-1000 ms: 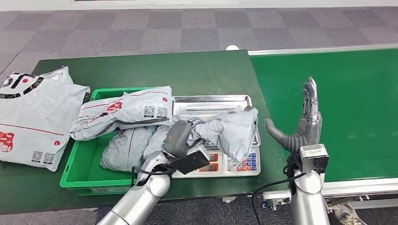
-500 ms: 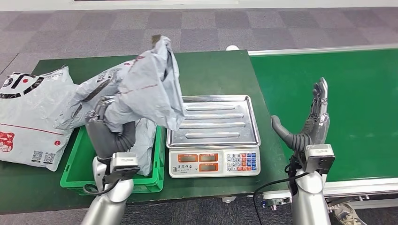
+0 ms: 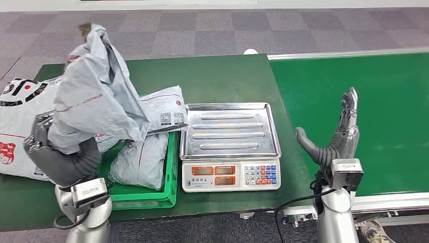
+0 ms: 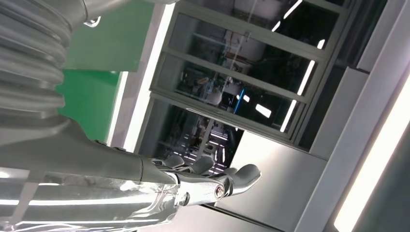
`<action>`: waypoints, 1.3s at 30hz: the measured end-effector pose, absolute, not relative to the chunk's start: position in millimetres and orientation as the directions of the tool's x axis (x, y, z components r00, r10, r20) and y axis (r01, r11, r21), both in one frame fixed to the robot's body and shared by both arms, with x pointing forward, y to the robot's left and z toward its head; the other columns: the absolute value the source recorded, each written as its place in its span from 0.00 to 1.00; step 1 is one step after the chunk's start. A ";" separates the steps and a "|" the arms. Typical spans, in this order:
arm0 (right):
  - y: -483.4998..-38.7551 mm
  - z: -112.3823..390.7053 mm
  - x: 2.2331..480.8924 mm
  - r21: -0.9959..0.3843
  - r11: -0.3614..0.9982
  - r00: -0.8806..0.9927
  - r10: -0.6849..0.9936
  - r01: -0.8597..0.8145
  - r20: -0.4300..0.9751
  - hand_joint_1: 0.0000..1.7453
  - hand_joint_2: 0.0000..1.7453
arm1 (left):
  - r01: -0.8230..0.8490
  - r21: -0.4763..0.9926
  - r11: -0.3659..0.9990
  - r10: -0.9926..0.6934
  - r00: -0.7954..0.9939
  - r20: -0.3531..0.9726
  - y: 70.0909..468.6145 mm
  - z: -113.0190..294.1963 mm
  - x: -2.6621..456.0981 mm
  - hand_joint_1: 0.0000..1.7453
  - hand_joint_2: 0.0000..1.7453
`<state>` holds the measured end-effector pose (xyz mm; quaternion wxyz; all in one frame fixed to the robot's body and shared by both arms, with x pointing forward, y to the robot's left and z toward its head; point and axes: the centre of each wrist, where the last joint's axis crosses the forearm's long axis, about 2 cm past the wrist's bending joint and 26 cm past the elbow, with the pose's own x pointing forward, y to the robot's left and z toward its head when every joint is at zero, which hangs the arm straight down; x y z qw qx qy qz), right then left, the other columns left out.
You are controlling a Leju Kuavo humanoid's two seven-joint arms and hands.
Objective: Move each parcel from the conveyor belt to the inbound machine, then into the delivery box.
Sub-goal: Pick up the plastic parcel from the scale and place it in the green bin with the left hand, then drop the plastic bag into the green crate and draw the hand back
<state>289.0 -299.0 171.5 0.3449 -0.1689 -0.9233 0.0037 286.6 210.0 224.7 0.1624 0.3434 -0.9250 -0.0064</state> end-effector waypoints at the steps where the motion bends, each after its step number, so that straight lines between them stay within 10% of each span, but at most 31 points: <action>1: -299.3 170.8 288.0 -0.124 0.943 -0.704 0.315 0.310 0.636 0.00 1.00 | -0.671 0.131 0.730 -0.678 -0.688 0.259 215.5 229.9 284.1 1.00 1.00; 7: -299.4 168.4 285.1 -0.139 0.941 -0.699 0.323 0.308 0.638 0.00 1.00 | -0.845 0.208 0.492 -0.870 -0.484 0.090 243.1 245.9 272.3 1.00 1.00; 18: -299.5 168.2 284.8 -0.140 0.940 -0.699 0.326 0.311 0.636 0.00 1.00 | -0.830 0.337 0.445 -0.894 -0.390 0.220 244.8 232.1 273.6 1.00 1.00; 24: -299.0 169.8 286.3 -0.180 0.938 -0.694 0.340 0.295 0.634 0.00 1.00 | -0.364 0.871 0.330 -0.939 -0.031 0.343 220.9 171.0 304.6 1.00 1.00; 39: -293.1 176.9 299.8 -0.203 0.938 -0.700 0.345 0.281 0.626 0.00 1.00 | 0.132 0.966 0.224 -0.972 -0.036 0.231 209.4 117.2 324.8 0.97 1.00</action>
